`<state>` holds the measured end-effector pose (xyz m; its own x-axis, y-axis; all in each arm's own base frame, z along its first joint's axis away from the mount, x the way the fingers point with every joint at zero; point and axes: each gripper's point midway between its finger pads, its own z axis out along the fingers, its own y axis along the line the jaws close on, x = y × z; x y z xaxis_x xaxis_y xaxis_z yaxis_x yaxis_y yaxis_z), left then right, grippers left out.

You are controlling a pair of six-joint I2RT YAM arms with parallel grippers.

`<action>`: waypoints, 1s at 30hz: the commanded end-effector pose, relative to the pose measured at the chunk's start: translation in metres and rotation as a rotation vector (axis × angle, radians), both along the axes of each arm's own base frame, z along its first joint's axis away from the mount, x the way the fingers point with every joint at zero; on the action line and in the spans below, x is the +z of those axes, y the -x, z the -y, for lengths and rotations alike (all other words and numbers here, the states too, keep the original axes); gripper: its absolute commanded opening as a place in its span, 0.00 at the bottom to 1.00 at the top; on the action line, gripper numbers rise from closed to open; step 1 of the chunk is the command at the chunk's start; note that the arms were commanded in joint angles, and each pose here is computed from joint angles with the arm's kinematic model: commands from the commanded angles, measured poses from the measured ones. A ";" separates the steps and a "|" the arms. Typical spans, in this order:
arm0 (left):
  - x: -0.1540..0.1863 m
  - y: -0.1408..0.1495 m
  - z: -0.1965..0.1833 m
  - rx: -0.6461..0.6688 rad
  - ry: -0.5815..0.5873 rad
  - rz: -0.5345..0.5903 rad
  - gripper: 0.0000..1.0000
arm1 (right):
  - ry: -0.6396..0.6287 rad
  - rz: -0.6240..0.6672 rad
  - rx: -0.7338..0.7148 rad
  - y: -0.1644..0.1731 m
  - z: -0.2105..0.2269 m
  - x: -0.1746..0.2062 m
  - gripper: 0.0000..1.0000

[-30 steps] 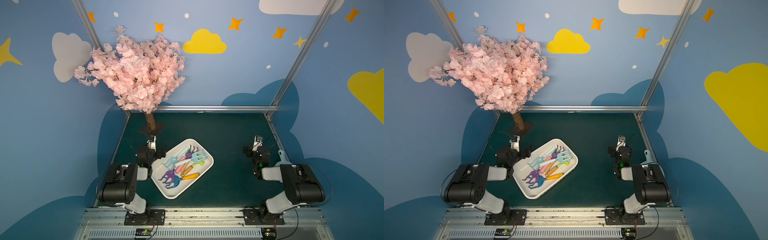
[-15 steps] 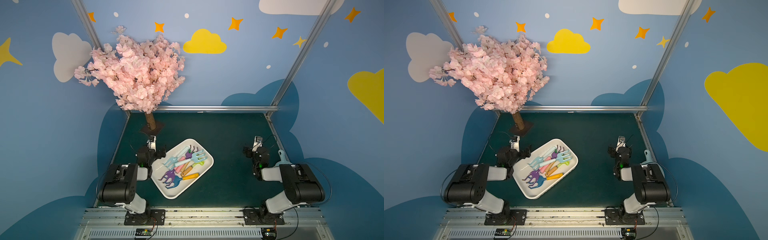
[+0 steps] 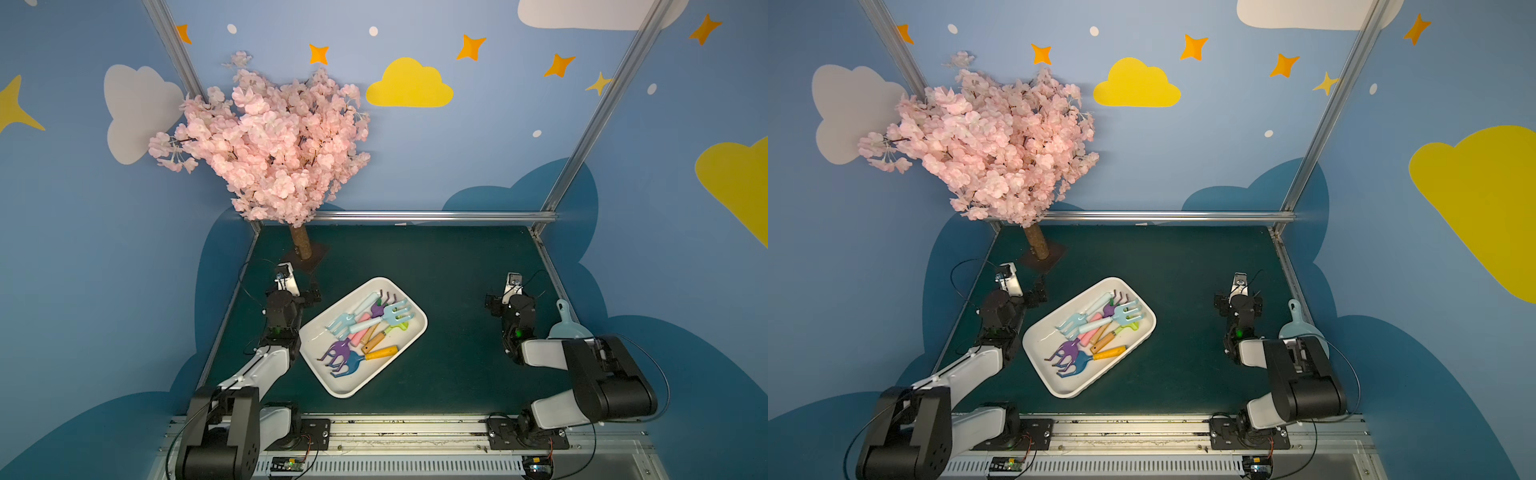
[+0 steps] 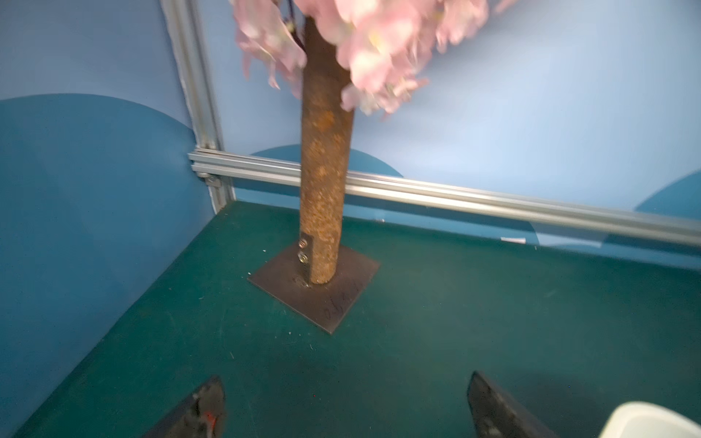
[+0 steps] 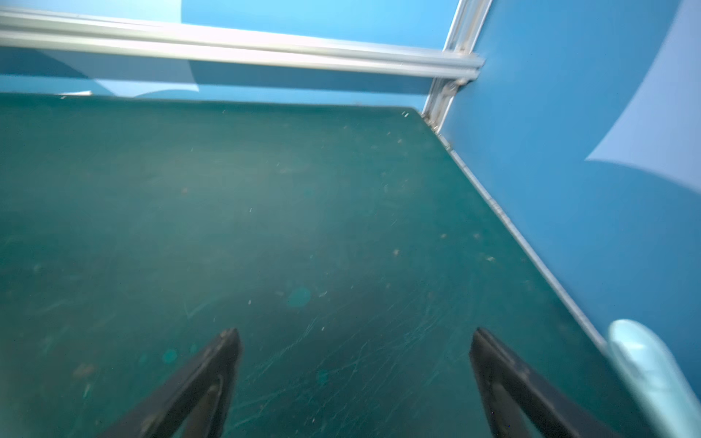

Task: Take the hand rake out of the storage box
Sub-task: Move the storage box to the center of the board.

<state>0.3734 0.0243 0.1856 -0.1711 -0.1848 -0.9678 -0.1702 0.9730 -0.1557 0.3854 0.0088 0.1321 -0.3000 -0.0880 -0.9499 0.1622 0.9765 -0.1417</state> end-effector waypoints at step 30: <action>-0.019 0.048 0.062 -0.249 0.366 -0.305 1.00 | -0.110 -0.710 1.018 0.050 -0.335 -0.019 0.67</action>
